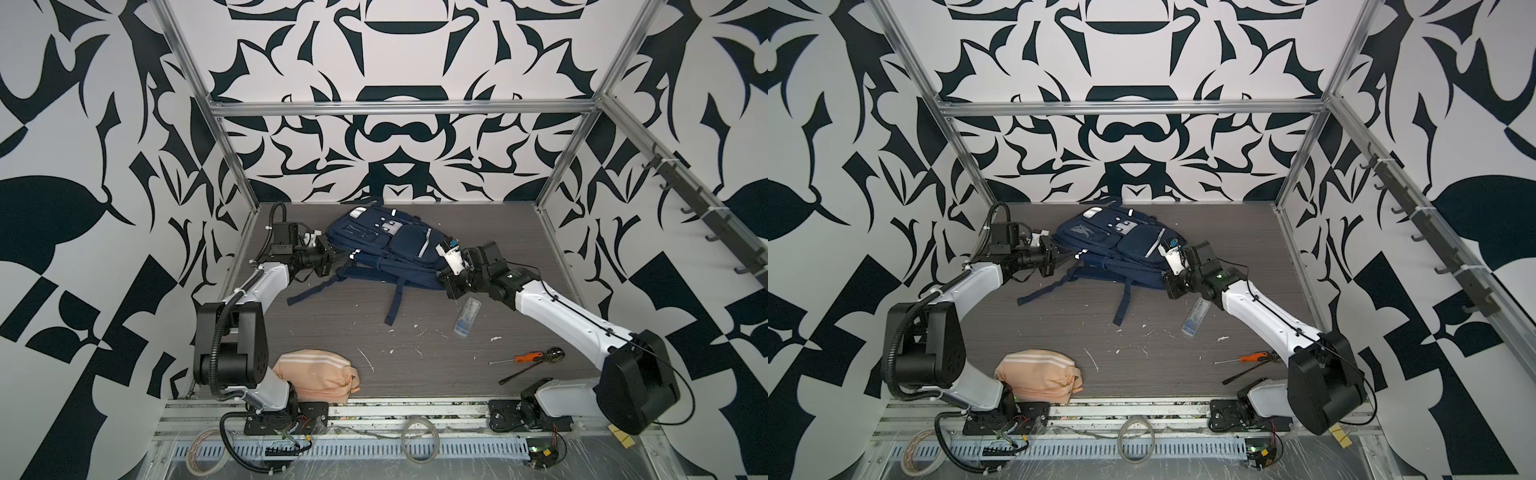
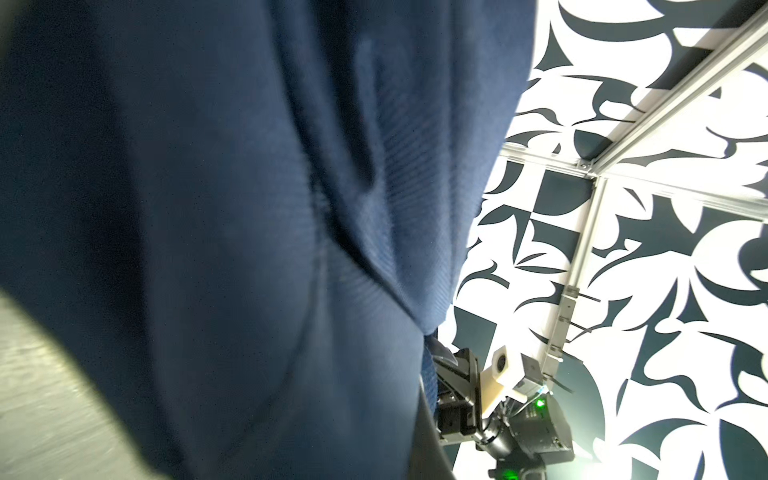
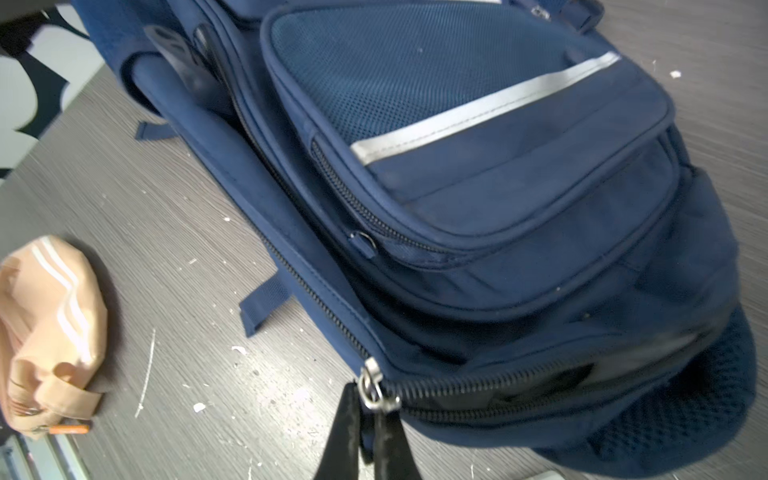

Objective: Pack the student bag

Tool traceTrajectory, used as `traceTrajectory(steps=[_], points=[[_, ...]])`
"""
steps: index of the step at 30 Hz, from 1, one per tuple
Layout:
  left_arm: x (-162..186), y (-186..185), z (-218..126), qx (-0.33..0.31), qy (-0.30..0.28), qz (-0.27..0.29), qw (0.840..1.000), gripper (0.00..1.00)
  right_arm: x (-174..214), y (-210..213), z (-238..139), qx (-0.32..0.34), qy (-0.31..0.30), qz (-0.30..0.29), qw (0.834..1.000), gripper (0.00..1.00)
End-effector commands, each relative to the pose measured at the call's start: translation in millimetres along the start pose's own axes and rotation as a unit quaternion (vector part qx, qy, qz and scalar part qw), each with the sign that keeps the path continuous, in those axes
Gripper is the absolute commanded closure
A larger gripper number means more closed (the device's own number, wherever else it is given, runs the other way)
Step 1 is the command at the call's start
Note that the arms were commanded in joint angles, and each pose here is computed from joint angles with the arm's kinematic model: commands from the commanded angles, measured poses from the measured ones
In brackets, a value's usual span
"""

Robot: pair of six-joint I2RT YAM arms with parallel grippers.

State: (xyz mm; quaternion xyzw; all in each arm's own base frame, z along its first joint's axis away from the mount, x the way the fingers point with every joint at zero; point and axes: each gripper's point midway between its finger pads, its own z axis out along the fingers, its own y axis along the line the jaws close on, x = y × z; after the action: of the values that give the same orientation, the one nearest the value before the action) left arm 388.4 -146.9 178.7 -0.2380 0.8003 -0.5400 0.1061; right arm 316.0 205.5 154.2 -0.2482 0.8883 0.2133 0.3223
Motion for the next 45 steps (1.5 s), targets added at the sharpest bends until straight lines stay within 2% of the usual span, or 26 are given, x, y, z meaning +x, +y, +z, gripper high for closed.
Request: traceTrajectory(steps=[1,3,5,6,7,8,9,11,13,17,21,24,27,32,33,34,35,36,38,40,41,45], points=[[-80,14,-38,-0.052,-0.16,0.04,0.985,1.0,36,-62,-22,0.148,0.092,0.013,0.985,1.0],[-86,26,-44,-0.103,-0.173,0.055,0.978,1.0,35,-57,-19,0.15,0.116,-0.019,0.982,1.0],[-90,24,-46,-0.124,-0.177,0.079,0.973,1.0,33,-43,-13,0.137,0.13,-0.051,0.981,1.0],[-87,19,-44,-0.131,-0.166,0.092,0.973,0.92,27,-32,-10,0.12,0.124,-0.059,0.983,1.0],[-82,13,-42,-0.142,-0.154,0.107,0.972,0.61,22,-21,-7,0.1,0.114,-0.062,0.986,1.0],[-72,8,-39,-0.16,-0.136,0.125,0.97,0.14,15,-7,-3,0.077,0.097,-0.065,0.99,1.0],[-59,3,-35,-0.175,-0.119,0.143,0.967,0.01,7,5,-1,0.057,0.077,-0.067,0.993,1.0],[-32,-1,-31,-0.188,-0.089,0.159,0.965,0.01,-4,26,6,0.026,0.052,-0.066,0.996,1.0],[1,6,-29,-0.195,-0.058,0.146,0.968,0.01,-9,42,16,0.005,0.05,-0.063,0.997,1.0],[70,19,-17,-0.148,0.005,0.09,0.985,0.01,-9,68,40,-0.017,0.064,-0.068,0.996,1.0],[117,24,19,-0.114,0.069,0.056,0.989,0.01,-8,72,55,-0.017,0.074,-0.043,0.996,1.0],[120,37,42,-0.106,0.079,0.014,0.991,0.01,-4,70,61,-0.013,0.079,-0.028,0.996,1.0],[106,45,61,-0.078,0.057,-0.026,0.995,0.01,-2,75,63,-0.026,0.083,-0.015,0.996,1.0],[87,53,91,-0.068,0.05,-0.047,0.995,0.0,7,82,62,-0.037,0.079,0.007,0.996,1.0],[84,54,99,-0.066,0.05,-0.051,0.995,0.05,10,82,62,-0.036,0.081,0.01,0.996,1.0],[83,55,105,-0.065,0.051,-0.053,0.995,0.17,13,83,62,-0.034,0.083,0.011,0.996,1.0],[82,57,112,-0.064,0.053,-0.056,0.995,0.37,15,83,61,-0.033,0.084,0.012,0.996,1.0],[83,58,117,-0.065,0.056,-0.057,0.995,0.54,17,83,61,-0.03,0.085,0.013,0.996,1.0],[88,62,125,-0.069,0.065,-0.059,0.994,0.7,18,83,59,-0.026,0.084,0.016,0.996,1.0],[90,68,127,-0.074,0.066,-0.065,0.993,0.92,19,82,58,-0.019,0.084,0.018,0.996,1.0],[92,71,126,-0.076,0.066,-0.071,0.992,1.0,20,80,57,-0.013,0.086,0.019,0.996,1.0],[80,74,117,-0.064,0.036,-0.081,0.994,1.0,35,66,50,0.027,0.11,0.02,0.993,1.0]])
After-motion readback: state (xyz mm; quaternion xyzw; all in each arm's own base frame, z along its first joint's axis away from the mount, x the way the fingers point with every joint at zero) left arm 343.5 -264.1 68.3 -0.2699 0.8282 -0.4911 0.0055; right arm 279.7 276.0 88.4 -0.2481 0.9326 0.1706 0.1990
